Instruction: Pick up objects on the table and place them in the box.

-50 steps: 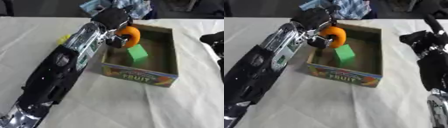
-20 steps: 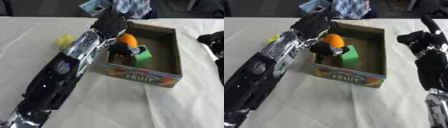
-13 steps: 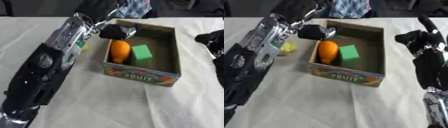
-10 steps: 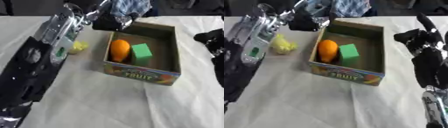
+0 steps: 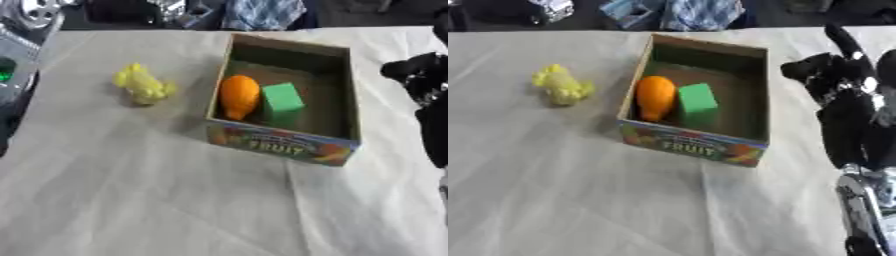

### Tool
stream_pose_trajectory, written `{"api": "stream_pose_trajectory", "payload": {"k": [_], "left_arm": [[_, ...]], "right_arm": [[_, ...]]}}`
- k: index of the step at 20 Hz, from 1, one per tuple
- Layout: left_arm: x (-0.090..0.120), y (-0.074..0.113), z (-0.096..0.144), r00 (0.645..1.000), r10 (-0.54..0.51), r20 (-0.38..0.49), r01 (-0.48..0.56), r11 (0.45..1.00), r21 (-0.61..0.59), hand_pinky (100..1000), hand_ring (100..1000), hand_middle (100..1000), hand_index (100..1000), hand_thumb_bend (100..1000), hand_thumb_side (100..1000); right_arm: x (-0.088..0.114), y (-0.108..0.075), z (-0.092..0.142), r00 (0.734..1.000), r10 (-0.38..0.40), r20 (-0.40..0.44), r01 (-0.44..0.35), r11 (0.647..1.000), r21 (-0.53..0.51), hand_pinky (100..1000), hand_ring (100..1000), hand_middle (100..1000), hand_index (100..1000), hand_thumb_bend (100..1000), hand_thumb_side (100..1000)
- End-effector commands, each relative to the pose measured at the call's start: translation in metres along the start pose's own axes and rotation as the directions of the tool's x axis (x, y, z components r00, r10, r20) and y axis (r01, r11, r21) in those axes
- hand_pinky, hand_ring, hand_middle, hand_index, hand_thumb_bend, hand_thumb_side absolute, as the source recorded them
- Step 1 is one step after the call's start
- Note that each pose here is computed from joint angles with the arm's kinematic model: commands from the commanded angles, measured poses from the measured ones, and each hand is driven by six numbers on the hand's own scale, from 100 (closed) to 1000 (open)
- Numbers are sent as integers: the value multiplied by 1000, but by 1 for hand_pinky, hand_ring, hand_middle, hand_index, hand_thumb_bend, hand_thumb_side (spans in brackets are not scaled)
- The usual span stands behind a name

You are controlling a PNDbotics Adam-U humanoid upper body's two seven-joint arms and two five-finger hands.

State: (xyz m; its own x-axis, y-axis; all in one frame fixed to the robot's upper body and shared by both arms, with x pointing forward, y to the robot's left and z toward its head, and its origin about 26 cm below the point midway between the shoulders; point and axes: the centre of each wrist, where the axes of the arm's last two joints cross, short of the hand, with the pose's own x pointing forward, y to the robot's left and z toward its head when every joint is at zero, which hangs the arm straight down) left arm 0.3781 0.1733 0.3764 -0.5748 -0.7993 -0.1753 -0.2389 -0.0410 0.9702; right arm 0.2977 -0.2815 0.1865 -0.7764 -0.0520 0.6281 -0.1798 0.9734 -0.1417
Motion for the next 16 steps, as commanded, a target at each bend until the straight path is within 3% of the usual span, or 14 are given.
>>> {"api": "stream_pose_trajectory", "payload": {"k": [1, 8, 9, 13, 15, 16], "left_arm": [[-20, 9, 11, 1000, -20, -15, 20, 999, -51, 817, 904, 1000, 862, 369, 984], [-44, -9, 18, 998, -60, 11, 61, 979, -196, 824, 907, 1000, 859, 448, 968], [-46, -11, 18, 998, -65, 12, 66, 975, -213, 822, 906, 1000, 868, 475, 973], [-56, -20, 15, 997, -76, 13, 76, 955, -287, 839, 912, 1000, 897, 722, 1000], [-59, -21, 14, 995, -103, 6, 100, 946, -310, 841, 907, 1000, 894, 734, 984], [-61, -23, 13, 993, -119, 4, 114, 940, -321, 836, 904, 1000, 896, 713, 930]], "right_arm": [[8, -5, -4, 999, 38, 26, -39, 999, 17, 799, 716, 580, 970, 359, 1000], [9, -6, -4, 998, 49, 41, -50, 999, 18, 798, 716, 580, 969, 357, 1000], [9, -6, -4, 998, 51, 41, -51, 999, 18, 798, 716, 580, 969, 357, 1000], [9, -6, -4, 998, 55, 41, -56, 998, 24, 798, 715, 579, 970, 356, 1000], [8, -6, -4, 998, 57, 40, -58, 998, 25, 798, 715, 579, 970, 357, 1000], [8, -5, -4, 998, 57, 40, -58, 998, 26, 798, 715, 579, 971, 357, 1000]]}}
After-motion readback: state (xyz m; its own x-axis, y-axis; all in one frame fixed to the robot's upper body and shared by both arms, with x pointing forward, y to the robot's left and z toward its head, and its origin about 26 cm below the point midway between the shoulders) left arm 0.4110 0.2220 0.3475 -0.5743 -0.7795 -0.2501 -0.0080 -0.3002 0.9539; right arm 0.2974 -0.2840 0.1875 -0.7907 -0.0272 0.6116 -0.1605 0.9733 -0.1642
